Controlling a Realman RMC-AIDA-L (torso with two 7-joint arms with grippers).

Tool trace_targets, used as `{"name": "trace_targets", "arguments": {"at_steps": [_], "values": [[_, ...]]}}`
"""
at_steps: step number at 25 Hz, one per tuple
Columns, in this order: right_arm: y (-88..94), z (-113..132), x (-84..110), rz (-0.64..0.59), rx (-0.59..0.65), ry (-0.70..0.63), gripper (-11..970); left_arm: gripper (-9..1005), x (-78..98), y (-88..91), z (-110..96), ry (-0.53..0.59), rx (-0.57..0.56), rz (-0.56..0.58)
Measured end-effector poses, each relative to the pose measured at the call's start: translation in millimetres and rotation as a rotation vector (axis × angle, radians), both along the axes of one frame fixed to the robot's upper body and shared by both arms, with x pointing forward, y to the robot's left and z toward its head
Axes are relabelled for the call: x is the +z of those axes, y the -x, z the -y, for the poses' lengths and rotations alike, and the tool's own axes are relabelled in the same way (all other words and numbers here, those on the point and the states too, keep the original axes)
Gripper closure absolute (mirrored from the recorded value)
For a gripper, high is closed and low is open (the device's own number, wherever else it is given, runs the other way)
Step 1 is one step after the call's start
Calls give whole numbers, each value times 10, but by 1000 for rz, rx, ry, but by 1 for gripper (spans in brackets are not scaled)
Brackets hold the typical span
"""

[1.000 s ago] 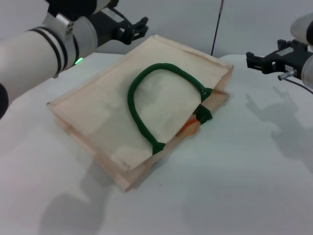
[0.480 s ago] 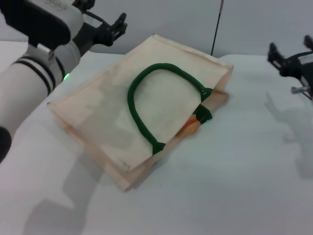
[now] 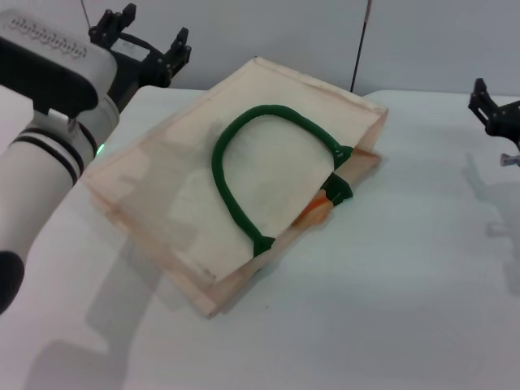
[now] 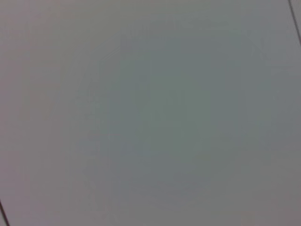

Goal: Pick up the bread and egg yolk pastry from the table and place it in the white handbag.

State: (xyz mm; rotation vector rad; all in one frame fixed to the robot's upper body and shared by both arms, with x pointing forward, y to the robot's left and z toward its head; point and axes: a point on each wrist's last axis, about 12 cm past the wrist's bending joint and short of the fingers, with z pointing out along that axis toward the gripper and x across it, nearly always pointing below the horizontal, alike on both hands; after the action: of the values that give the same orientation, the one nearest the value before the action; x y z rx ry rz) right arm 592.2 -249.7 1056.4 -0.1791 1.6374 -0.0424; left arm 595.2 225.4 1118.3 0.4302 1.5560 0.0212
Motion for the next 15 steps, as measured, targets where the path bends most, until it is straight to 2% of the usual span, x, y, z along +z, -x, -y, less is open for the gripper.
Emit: {"name": "trace_targets", "arguments": {"at_steps": [9, 15], "values": [[141, 10, -11, 102, -41, -33, 82, 209, -152, 43, -36, 8, 10, 54], [82, 13, -15, 101, -26, 21, 82, 209, -204, 72, -44, -1, 6, 95]]}}
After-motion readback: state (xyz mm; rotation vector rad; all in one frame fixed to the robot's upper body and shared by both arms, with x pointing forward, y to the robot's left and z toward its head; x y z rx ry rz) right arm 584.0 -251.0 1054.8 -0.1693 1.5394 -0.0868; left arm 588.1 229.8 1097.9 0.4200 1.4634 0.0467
